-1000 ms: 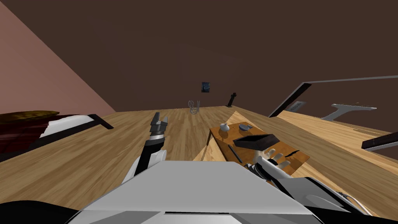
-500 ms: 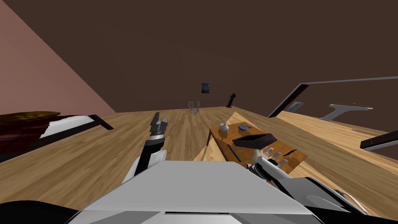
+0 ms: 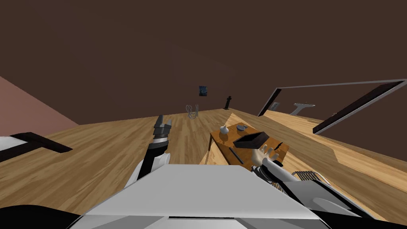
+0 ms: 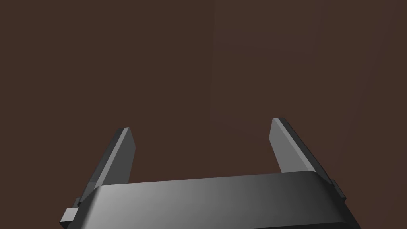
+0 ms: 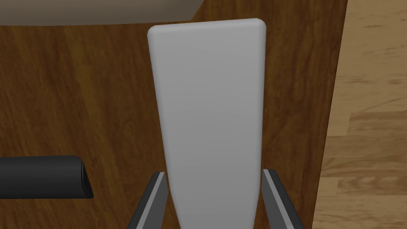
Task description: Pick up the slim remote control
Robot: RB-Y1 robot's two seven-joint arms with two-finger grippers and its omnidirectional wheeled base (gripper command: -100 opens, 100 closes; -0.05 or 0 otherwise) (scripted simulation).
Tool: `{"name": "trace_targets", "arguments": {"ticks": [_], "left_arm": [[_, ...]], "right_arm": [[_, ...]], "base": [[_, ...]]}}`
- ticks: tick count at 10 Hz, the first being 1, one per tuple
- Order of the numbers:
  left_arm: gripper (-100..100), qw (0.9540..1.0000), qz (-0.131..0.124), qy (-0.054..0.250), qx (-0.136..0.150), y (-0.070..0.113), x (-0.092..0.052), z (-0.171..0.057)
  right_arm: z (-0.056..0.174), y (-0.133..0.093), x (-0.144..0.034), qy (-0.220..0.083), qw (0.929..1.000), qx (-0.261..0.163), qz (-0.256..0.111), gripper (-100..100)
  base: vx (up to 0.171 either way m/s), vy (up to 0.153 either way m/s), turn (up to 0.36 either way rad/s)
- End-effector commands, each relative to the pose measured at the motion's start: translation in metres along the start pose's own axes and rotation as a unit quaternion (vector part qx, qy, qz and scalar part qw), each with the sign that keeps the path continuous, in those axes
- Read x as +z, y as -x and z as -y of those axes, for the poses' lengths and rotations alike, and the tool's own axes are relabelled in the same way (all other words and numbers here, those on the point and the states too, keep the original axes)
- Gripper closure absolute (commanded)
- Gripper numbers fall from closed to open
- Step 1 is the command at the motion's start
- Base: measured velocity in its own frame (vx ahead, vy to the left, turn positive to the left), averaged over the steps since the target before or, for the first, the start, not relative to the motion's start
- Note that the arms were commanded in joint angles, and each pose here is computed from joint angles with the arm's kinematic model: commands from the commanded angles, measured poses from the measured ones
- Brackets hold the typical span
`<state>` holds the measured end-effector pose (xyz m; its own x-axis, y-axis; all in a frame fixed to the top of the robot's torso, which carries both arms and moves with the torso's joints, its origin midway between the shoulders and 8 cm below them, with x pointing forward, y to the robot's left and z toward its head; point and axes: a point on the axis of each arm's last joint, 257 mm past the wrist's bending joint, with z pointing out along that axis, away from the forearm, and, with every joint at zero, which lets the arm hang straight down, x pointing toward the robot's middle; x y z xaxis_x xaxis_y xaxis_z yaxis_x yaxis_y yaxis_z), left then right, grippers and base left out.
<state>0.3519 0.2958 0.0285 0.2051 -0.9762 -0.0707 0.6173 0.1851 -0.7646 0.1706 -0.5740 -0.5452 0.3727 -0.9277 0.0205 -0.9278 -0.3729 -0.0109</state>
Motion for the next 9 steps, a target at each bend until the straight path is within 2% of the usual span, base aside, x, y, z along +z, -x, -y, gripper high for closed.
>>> {"name": "trace_targets", "arguments": {"ticks": [1,2,5,7,9], "left_arm": [[0,1.0000,0.000,0.000,0.000,0.000,0.000,0.000],[0,1.0000,0.000,0.000,0.000,0.000,0.000,0.000],[0,1.0000,0.000,0.000,0.000,0.000,0.000,0.000],[0,1.0000,0.000,0.000,0.000,0.000,0.000,0.000],[0,1.0000,0.000,0.000,0.000,0.000,0.000,0.000]], "right_arm": [[0.001,-0.001,-0.002,-0.001,0.9999,-0.015,0.001,100],[0.003,-0.002,-0.004,-0.001,0.9994,-0.034,0.001,100],[0.010,-0.007,-0.012,-0.002,0.9959,-0.090,0.001,100],[0.010,-0.007,-0.012,-0.002,0.9959,-0.090,0.001,100],[0.014,-0.009,-0.016,-0.002,0.9917,-0.128,0.002,100]], "base": [[0.126,0.046,-0.117],[0.109,0.046,-0.211],[0.164,0.079,-0.400],[0.095,0.044,-0.036],[0.087,0.044,-0.285]]}}
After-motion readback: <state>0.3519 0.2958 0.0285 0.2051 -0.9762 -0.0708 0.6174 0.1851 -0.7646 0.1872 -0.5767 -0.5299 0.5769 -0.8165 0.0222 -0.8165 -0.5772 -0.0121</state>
